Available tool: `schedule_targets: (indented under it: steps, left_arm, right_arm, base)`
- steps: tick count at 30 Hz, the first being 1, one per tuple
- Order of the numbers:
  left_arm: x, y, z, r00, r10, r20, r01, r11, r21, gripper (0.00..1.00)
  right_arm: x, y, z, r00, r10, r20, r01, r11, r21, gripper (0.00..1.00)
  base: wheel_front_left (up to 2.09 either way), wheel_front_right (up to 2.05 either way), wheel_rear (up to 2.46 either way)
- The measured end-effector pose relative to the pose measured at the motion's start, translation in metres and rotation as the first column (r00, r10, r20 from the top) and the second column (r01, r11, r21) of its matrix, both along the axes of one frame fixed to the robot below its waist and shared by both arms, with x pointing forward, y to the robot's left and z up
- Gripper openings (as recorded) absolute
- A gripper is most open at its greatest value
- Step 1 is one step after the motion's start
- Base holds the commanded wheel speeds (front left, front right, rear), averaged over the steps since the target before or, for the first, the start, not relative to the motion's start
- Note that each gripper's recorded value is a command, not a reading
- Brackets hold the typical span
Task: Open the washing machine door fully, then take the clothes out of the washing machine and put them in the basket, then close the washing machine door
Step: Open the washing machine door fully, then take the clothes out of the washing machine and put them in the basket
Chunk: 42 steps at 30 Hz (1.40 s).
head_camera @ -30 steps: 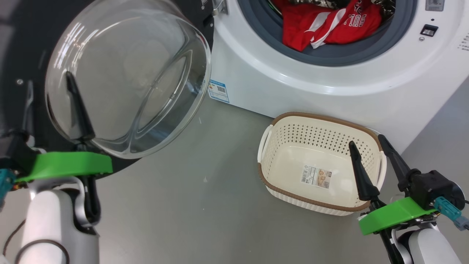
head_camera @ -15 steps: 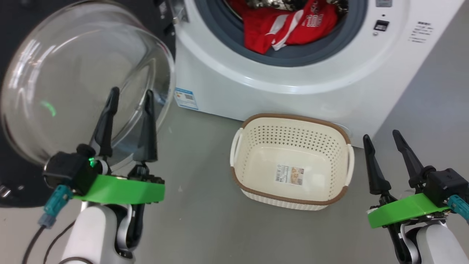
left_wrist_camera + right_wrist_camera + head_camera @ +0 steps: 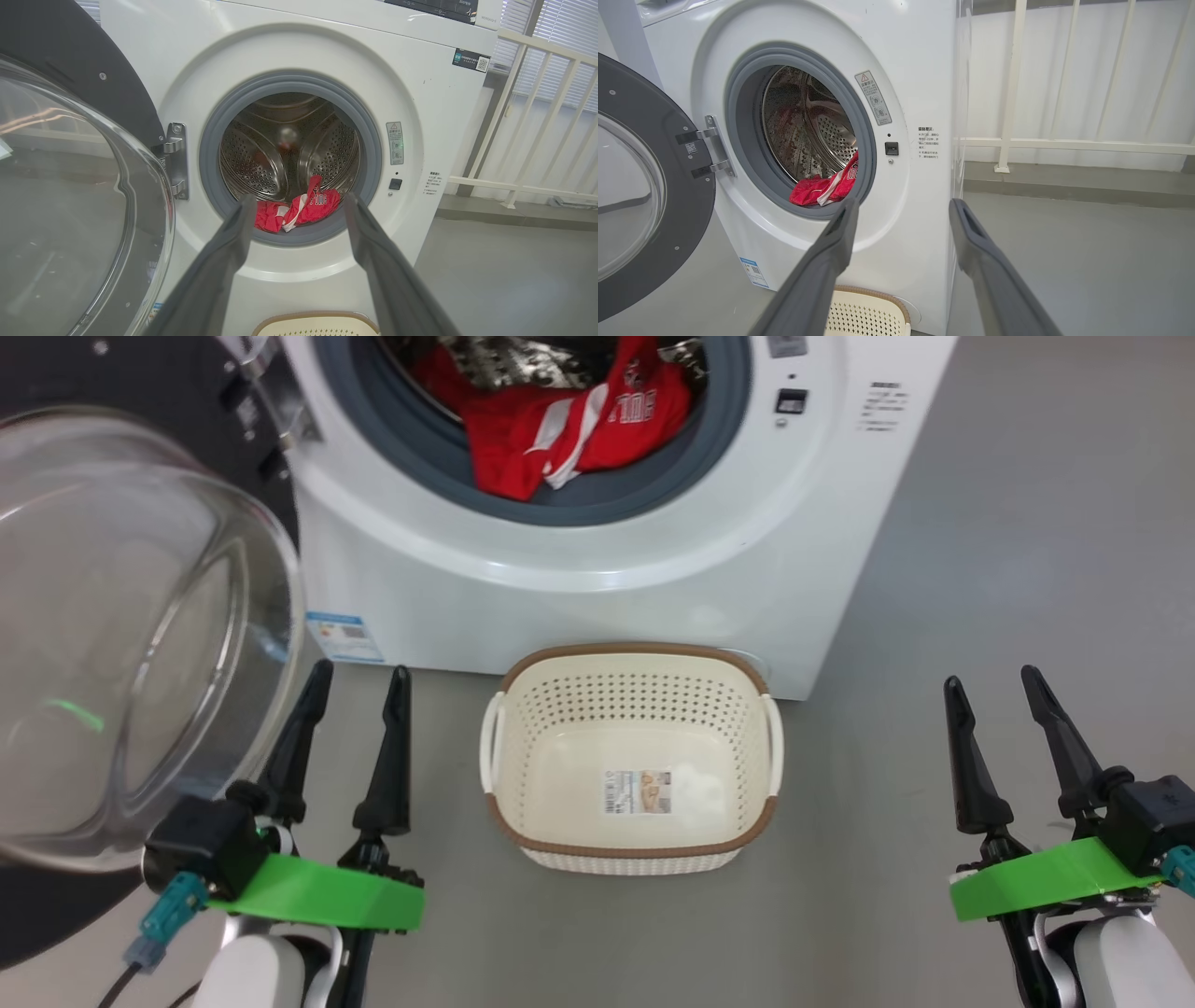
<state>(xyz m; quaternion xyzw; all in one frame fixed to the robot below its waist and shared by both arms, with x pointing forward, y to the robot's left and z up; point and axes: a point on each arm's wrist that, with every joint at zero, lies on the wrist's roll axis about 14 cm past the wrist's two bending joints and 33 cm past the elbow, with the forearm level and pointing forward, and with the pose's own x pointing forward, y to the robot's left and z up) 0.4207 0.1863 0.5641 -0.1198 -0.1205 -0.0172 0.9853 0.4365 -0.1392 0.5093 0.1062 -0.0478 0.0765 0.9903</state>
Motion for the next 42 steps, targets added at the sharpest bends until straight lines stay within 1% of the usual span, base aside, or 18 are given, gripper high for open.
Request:
schedule_targets:
  steps: [9, 17, 20, 24, 29, 42]
  left_arm:
    - [-0.002, -0.025, -0.004, 0.997, -0.078, -0.007, 0.078, 0.997, 0.009, 1.0]
    - [-0.016, -0.034, -0.022, 0.993, -0.107, -0.058, 0.108, 0.994, 0.017, 1.0]
    - [-0.022, -0.035, -0.028, 0.991, -0.108, -0.077, 0.11, 0.994, 0.024, 1.0]
    - [-0.031, -0.029, -0.034, 0.992, -0.079, -0.096, 0.083, 0.996, 0.036, 1.0]
    - [-0.038, -0.027, -0.032, 0.993, -0.071, -0.09, 0.074, 0.997, 0.036, 1.0]
    - [-0.042, -0.028, -0.024, 0.995, -0.064, -0.071, 0.067, 0.997, 0.036, 1.0]
  right_arm:
    - [-0.028, -0.032, 0.02, 0.995, -0.085, 0.055, 0.085, 0.996, -0.006, 1.0]
    - [-0.056, -0.052, 0.017, 0.989, -0.144, 0.04, 0.144, 0.99, 0.004, 1.0]
    - [-0.064, -0.058, 0.016, 0.986, -0.16, 0.036, 0.16, 0.987, 0.005, 1.0]
    - [-0.074, -0.064, 0.018, 0.983, -0.181, 0.041, 0.18, 0.983, 0.017, 1.0]
    - [-0.085, -0.068, 0.016, 0.98, -0.197, 0.036, 0.196, 0.98, 0.019, 1.0]
    - [-0.093, -0.069, 0.022, 0.978, -0.199, 0.055, 0.198, 0.98, 0.025, 1.0]
  base:
    - [0.0, 0.0, 0.0]
    - [0.0, 0.0, 0.0]
    - [0.0, 0.0, 0.0]
    - [0.0, 0.0, 0.0]
    - [0.0, 0.0, 0.0]
    - [0.01, -0.01, 0.0]
